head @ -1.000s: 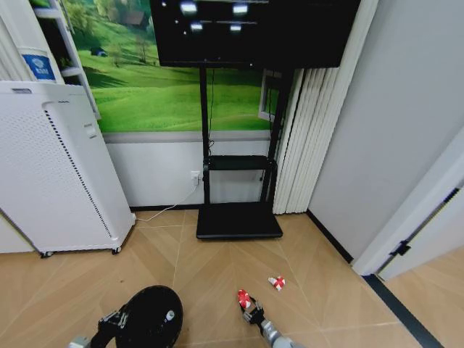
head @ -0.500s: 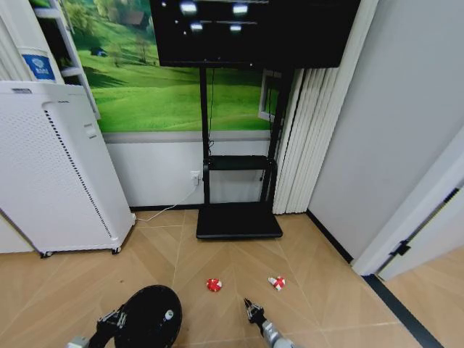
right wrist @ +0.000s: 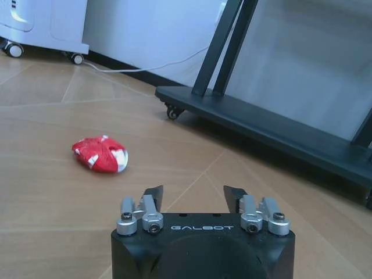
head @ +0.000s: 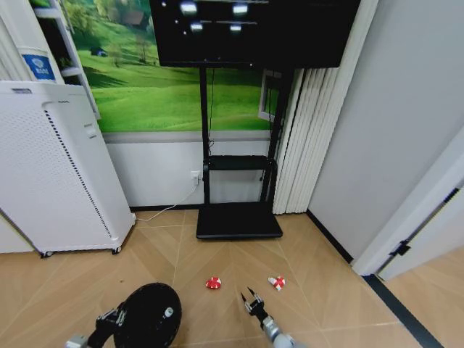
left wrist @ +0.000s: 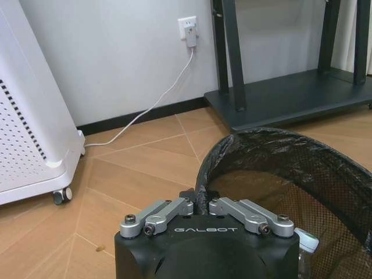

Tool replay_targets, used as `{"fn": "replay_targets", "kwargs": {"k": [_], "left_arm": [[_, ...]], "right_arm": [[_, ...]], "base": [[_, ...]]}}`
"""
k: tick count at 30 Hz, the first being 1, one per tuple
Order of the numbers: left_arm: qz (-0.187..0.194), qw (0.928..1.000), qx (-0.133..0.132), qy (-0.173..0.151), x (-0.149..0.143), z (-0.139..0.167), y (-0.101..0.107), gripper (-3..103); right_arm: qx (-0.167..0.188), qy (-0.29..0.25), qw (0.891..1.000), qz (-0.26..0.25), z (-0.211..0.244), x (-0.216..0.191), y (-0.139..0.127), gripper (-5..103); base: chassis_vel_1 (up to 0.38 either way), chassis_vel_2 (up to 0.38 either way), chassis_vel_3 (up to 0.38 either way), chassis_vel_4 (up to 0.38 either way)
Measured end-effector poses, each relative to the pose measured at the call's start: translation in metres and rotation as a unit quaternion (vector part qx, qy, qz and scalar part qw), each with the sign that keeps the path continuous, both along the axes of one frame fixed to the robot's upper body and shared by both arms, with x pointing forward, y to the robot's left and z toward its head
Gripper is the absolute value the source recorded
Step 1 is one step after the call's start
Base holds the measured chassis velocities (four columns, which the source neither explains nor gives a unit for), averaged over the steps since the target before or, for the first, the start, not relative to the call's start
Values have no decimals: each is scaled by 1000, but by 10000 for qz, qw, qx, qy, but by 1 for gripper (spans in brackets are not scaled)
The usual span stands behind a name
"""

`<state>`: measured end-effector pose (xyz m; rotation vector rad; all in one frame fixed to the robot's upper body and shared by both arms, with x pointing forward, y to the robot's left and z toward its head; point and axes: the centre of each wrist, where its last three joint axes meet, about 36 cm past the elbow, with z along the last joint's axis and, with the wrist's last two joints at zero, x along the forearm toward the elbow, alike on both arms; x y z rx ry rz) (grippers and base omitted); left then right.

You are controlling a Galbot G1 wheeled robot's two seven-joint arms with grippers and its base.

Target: Pick up the trash bin and place the garbage on the floor into it.

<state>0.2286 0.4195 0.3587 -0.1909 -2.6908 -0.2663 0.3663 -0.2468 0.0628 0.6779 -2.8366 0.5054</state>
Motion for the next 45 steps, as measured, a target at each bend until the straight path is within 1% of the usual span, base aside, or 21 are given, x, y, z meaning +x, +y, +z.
{"fn": "replay_targets", "kwargs": {"k": [1, 3, 4, 5, 8, 9, 10, 16, 18, 19, 22, 30, 35, 41, 45], "left_arm": [[18, 10000, 12, -23, 0, 2, 2, 6], [35, 10000, 25, -45, 0, 3, 5, 6], [79, 9999, 47, -75, 0, 6, 8, 6], [79, 9999, 47, -75, 0, 6, 8, 6], [200, 9997, 2, -153, 1, 9, 12, 6], [200, 9997, 2, -153, 1, 9, 12, 6], [225, 9996, -29, -166, 1, 10, 12, 6], [260, 9995, -59, -185, 0, 10, 13, 6], [277, 9994, -73, -186, -1, 9, 12, 6], [277, 9994, -73, -186, -1, 9, 12, 6], [265, 9993, -119, -220, -3, 9, 8, 6], [161, 9993, -117, -304, 2, 15, 8, 6], [56, 9993, -141, -354, 3, 13, 1, 6], [42, 9993, -156, -330, 0, 10, 2, 6], [63, 9994, -144, -301, -2, 6, 4, 6]], "right_arm": [[15, -44, 10000, 13, 2, 3, 0, 66], [22, -79, 10000, 39, 3, 5, 1, 66], [20, -146, 9998, 100, 5, 10, 4, 77], [20, -146, 9998, 100, 5, 10, 4, 77], [35, -197, 9996, 202, 6, 13, 12, 93], [35, -197, 9996, 202, 6, 13, 12, 93], [51, -209, 9994, 269, 5, 12, 14, 97], [79, -197, 9988, 448, 3, 9, 19, 100], [83, -158, 9979, 629, 1, 6, 28, 100], [83, -158, 9979, 629, 1, 6, 28, 100], [74, -175, 9968, 778, 2, 15, 46, 100], [36, -165, 9968, 779, 2, 16, 42, 100], [28, -113, 9972, 745, -1, 9, 39, 100], [44, -62, 9975, 697, -2, 6, 38, 100], [73, -79, 9970, 771, -2, 3, 39, 100]], "base": [[0, 0, 0, 0], [0, 0, 0, 0], [0, 0, 0, 0], [0, 0, 0, 0], [0, 0, 0, 0], [0, 0, 0, 0], [0, 0, 0, 0], [0, 0, 0, 0], [0, 0, 0, 0], [0, 0, 0, 0], [0, 0, 0, 0], [0, 0, 0, 0], [0, 0, 0, 0], [0, 0, 0, 0], [0, 0, 0, 0]]}}
